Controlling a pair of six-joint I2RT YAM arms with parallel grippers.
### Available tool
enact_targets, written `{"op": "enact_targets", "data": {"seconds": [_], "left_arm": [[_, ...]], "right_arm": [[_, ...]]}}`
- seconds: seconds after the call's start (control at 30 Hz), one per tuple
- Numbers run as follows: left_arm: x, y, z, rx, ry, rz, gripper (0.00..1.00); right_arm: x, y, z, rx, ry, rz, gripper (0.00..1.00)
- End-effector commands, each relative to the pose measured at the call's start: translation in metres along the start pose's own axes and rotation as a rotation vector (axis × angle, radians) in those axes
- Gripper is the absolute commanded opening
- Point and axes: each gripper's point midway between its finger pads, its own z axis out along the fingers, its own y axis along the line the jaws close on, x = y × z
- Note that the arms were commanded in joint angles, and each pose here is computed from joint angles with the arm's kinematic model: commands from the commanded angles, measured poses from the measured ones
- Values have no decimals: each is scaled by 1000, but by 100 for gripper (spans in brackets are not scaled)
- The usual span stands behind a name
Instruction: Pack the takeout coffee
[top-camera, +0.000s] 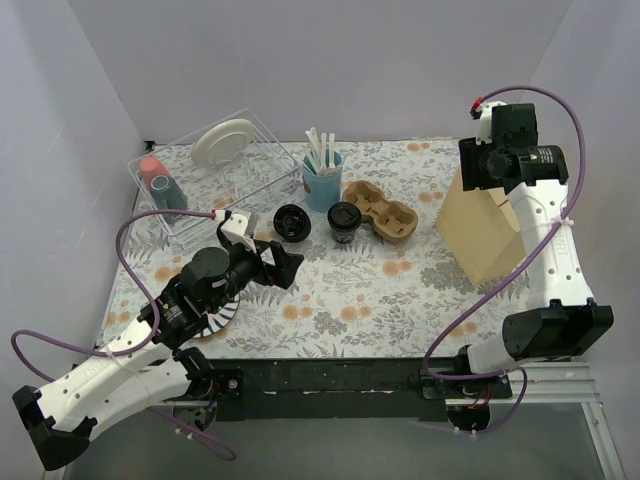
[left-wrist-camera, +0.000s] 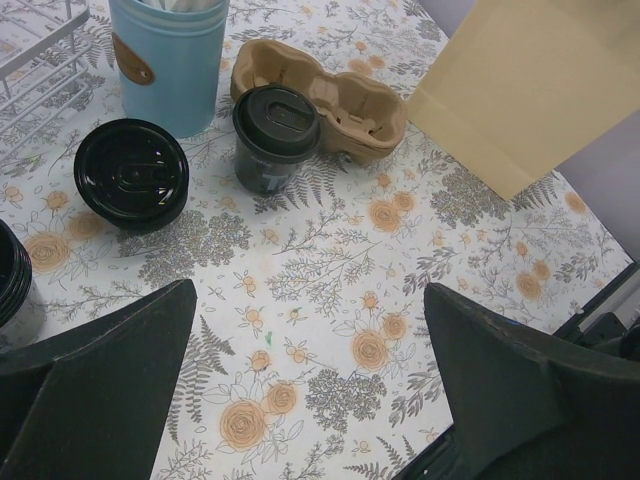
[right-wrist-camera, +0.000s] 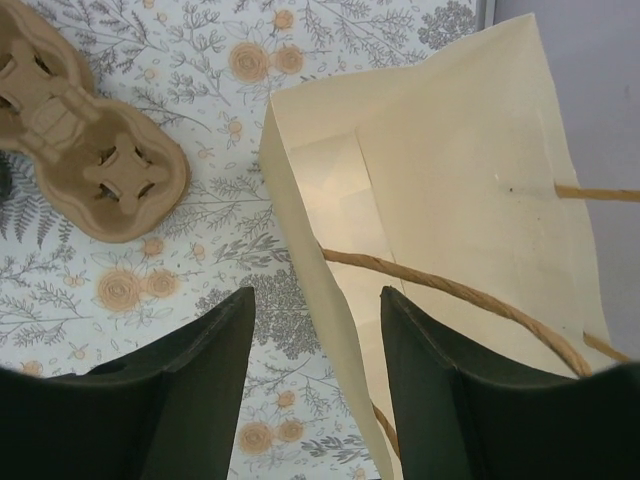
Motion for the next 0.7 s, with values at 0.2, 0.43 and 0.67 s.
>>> {"op": "enact_targets", "data": {"seconds": [0.2,0.43,0.67], "left_arm": [[1,-1,-3,14,-3,17,98],[0,-1,-4,13,-9,15,98],[2,-2,-2,15,-2,24,98]], "right_arm": [[14,-3,6,-9,-11,0,49],[16,-11,2,25,2,-18,11],[7,-37,-39,150,-21,-13,1]]}}
